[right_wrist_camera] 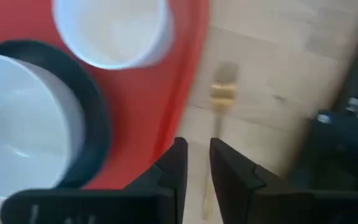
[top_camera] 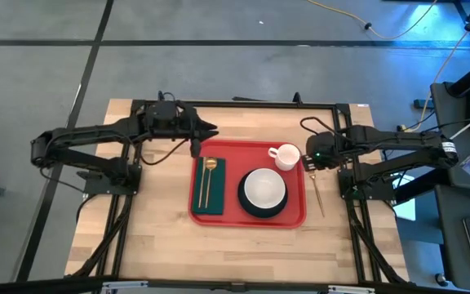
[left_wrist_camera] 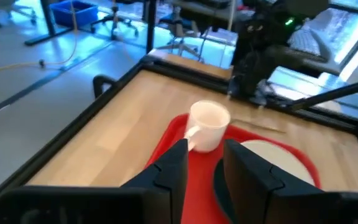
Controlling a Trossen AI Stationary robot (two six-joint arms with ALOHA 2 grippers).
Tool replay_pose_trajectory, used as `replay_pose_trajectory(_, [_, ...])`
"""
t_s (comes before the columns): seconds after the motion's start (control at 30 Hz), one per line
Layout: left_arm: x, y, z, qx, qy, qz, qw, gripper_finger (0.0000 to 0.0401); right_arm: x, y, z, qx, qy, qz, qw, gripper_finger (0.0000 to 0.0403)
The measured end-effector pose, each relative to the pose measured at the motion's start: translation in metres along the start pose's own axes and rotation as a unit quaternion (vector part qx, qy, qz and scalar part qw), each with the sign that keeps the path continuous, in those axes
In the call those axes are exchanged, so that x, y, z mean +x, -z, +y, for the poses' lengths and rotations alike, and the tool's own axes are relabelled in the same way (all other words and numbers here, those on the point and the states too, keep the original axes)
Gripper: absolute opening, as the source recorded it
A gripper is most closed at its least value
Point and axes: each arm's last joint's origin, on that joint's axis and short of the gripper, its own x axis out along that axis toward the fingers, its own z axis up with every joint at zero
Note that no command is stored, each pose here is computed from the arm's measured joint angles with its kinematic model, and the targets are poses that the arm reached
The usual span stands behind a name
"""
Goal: Set up tray
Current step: Put the gold fork on the dark green napkin to the right of the gold spoon
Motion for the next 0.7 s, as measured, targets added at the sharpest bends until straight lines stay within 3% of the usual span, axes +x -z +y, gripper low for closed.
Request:
replay_pose_trajectory(0.37, [0.002, 0.021, 0.007, 0.002, -0.03, 0.025, 0.999, 0.0095, 0.032, 0.008, -0.003, 0.005, 0.012, 0.006, 1.0, 0.0075])
replay_pose_trajectory(0.5, [0.003, 0.022, 0.007, 0.003, -0.034, 0.026, 0.999, 0.0092, 0.05, 0.013, -0.007, 0.018, 0.014, 0.035, 0.999, 0.0107])
replay_pose_trajectory(0.7, [0.003, 0.022, 0.007, 0.011, -0.034, 0.026, 0.999, 0.0091, 0.079, 0.017, -0.018, 0.036, 0.036, 0.02, 0.998, 0.0169])
